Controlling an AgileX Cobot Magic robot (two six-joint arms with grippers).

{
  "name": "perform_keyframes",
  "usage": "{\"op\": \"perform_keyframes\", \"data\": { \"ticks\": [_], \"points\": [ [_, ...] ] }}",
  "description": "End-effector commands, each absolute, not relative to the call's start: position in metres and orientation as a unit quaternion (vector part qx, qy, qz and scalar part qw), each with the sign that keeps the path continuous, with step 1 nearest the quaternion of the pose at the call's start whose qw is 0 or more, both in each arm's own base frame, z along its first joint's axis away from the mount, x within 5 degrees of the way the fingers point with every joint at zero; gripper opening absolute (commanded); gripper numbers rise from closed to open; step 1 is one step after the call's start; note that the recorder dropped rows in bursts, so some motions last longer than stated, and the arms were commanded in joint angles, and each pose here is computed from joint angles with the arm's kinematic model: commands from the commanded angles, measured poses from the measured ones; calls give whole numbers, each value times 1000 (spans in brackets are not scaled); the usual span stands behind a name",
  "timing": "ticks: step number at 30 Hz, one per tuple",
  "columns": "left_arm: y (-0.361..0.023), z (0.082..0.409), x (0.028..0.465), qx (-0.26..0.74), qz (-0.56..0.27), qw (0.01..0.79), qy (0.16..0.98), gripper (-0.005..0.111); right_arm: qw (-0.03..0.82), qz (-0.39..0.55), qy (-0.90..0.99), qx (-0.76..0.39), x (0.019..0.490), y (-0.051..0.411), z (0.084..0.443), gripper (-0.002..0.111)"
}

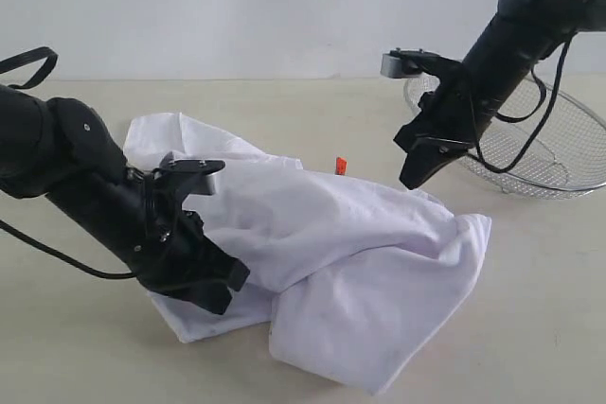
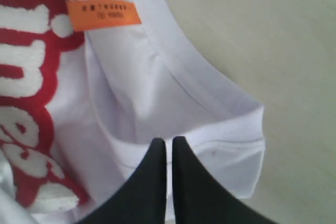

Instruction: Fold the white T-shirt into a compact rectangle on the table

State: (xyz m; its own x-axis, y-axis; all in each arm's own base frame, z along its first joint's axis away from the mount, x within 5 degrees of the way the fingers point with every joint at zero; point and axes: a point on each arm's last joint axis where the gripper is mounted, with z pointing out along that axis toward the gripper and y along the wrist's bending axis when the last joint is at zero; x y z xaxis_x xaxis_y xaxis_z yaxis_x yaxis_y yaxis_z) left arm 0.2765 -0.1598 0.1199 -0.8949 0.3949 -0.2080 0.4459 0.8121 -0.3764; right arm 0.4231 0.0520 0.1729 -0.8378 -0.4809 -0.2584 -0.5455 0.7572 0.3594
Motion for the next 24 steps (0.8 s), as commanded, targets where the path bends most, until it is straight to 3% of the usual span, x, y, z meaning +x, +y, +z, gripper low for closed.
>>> {"op": "perform_keyframes", "data": {
  "ticks": [1,13,24],
  "points": [
    [-158,120,276,217,-195,50,955,5,53,210,936,-279,421,48,174,0],
    [-153,119,274,221,-169,37,960,5,22,197,931,-306,423,73,137,0],
    [-153,119,274,217,-169,35,961,5,114,104,947,-282,447,64,124,0]
  ]
}}
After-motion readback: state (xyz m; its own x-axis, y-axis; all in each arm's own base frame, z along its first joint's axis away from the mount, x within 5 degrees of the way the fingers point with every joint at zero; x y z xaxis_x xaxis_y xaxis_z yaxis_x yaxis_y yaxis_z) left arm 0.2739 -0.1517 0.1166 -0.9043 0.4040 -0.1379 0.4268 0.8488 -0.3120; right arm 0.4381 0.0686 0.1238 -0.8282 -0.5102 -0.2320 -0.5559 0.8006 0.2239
